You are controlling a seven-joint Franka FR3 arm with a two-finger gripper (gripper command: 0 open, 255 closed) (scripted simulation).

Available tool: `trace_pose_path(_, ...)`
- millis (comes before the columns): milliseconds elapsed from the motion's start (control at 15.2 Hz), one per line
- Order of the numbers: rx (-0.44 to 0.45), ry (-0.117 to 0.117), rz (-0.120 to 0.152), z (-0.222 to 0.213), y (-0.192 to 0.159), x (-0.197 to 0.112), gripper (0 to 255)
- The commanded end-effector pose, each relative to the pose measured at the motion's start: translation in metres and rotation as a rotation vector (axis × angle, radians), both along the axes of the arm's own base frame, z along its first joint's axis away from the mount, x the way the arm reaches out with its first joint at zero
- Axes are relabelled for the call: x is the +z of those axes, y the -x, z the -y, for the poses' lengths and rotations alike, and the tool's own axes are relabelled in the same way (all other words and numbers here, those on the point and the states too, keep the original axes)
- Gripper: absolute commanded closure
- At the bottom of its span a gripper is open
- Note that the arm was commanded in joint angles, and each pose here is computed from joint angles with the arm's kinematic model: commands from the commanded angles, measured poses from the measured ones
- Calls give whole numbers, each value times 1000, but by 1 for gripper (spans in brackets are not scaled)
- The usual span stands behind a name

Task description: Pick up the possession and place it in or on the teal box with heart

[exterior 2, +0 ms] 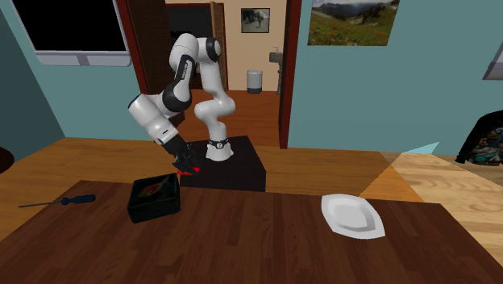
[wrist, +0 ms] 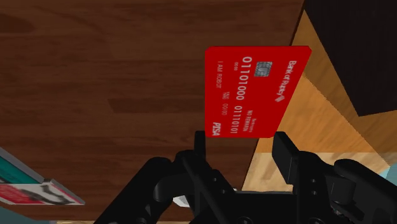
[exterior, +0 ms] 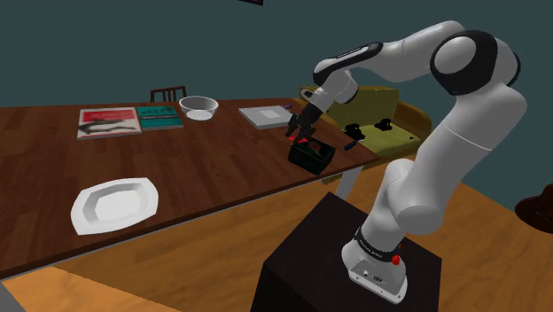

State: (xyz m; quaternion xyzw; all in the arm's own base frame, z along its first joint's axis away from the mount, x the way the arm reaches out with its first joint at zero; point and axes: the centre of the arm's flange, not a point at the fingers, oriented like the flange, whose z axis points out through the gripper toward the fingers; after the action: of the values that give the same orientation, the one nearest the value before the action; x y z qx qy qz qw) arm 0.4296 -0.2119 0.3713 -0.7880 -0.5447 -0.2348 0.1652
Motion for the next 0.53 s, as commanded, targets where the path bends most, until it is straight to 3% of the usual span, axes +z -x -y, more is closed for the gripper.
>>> trace_pose_path(0, 2, 0, 0, 22, 13, 2, 255)
trace_pose_path(462, 2, 0, 0, 104, 56, 4, 255)
